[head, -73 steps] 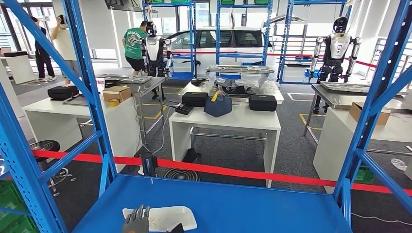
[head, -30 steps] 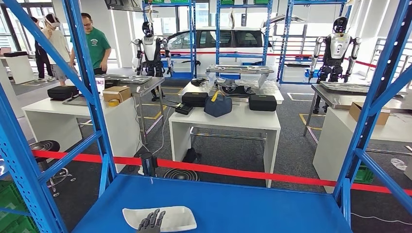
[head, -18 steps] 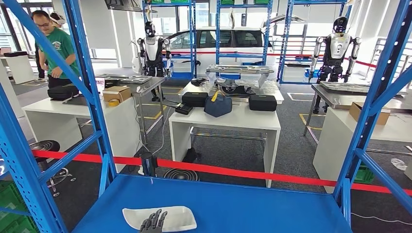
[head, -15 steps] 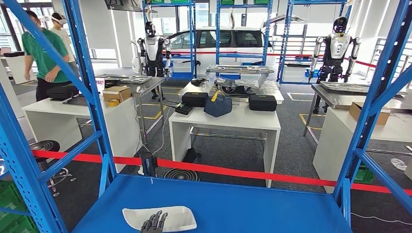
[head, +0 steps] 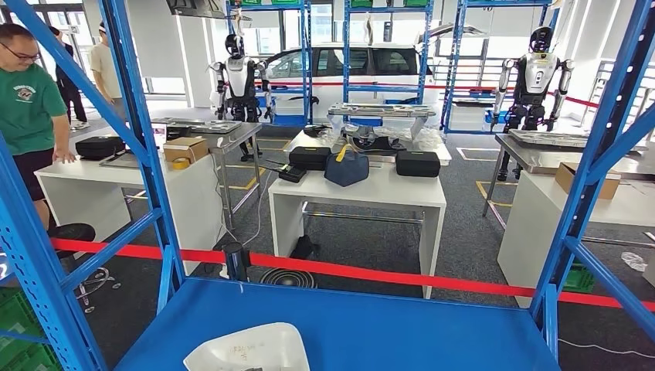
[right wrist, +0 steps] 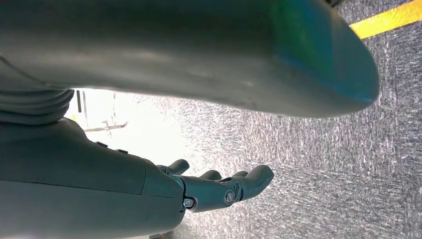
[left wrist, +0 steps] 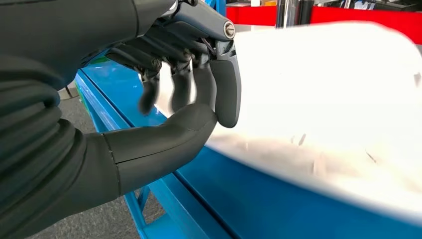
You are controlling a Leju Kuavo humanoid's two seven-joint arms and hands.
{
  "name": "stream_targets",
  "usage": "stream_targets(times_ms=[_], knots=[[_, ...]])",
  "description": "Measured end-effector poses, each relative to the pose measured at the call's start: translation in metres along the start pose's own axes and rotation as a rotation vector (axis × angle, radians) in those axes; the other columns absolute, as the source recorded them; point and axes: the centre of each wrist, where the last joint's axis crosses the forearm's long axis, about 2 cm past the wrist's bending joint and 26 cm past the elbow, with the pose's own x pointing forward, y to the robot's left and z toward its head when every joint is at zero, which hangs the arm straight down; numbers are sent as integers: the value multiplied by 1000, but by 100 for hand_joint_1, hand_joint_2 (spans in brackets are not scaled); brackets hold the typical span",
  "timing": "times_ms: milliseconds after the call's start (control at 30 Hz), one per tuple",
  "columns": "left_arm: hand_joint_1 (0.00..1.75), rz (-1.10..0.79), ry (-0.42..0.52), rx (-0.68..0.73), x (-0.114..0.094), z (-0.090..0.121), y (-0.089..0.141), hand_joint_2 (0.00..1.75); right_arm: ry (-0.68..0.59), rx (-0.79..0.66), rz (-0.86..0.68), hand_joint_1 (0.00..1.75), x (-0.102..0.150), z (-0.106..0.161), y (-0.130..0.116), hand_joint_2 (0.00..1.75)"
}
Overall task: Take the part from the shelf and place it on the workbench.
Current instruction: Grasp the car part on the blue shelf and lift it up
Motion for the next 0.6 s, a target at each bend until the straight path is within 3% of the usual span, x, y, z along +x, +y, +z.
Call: stream_targets(times_ms=[600], knots=[[175,19,18,17,-8,3,-2,175,1,10,31,0,0,0,0,0]])
